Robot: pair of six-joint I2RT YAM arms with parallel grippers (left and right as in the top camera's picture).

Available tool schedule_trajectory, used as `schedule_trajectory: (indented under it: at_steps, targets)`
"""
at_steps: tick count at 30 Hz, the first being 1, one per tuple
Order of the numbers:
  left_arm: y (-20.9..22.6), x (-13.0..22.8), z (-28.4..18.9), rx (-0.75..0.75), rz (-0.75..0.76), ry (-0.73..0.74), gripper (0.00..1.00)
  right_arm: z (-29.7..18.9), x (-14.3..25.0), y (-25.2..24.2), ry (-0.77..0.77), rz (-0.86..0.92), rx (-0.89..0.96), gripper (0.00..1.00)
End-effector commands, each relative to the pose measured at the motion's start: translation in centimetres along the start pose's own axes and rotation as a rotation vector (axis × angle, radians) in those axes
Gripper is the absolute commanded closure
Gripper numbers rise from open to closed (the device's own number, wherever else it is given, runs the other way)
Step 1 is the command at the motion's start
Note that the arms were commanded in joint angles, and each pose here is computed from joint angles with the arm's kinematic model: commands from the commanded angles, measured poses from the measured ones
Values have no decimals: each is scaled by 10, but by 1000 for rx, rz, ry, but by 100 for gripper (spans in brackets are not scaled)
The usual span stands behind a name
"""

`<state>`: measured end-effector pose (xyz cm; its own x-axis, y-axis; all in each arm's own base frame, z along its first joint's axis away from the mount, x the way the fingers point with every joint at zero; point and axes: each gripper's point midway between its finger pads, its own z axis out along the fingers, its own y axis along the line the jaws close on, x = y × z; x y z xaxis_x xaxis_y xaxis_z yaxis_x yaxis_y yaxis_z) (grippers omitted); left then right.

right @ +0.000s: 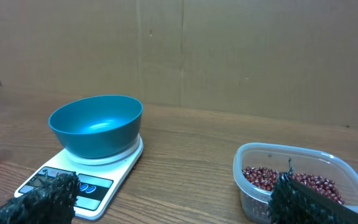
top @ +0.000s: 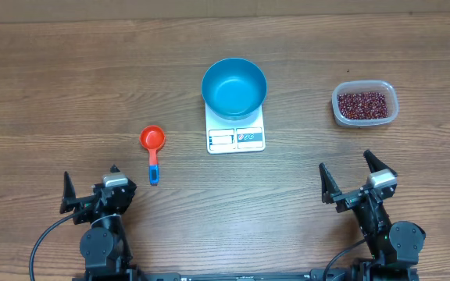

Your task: Scoop item into bowl and weigh 150g on scale

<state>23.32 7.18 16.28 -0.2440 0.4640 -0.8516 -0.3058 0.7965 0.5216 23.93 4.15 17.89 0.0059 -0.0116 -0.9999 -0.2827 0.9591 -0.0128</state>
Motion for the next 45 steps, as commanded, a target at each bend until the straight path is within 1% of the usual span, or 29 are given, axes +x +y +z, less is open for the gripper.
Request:
schedule_trajectory:
  at_steps: [1,16,24,36,45]
  targets:
    - [4,2,0,-23,12,5,0,0,2,1,-3,5,-5,0]
    - [3,1,0,-15,8,-1,0,0,2,1,-2,6,-5,0]
    - [-8,-6,0,48,-76,-36,0,0,2,1,-3,6,-5,0]
    - [-1,-18,-3,46,-188,-53,0,0,2,1,-3,6,-5,0]
    - [1,-18,-12,88,-184,20,0,0,2,1,-3,5,-5,0]
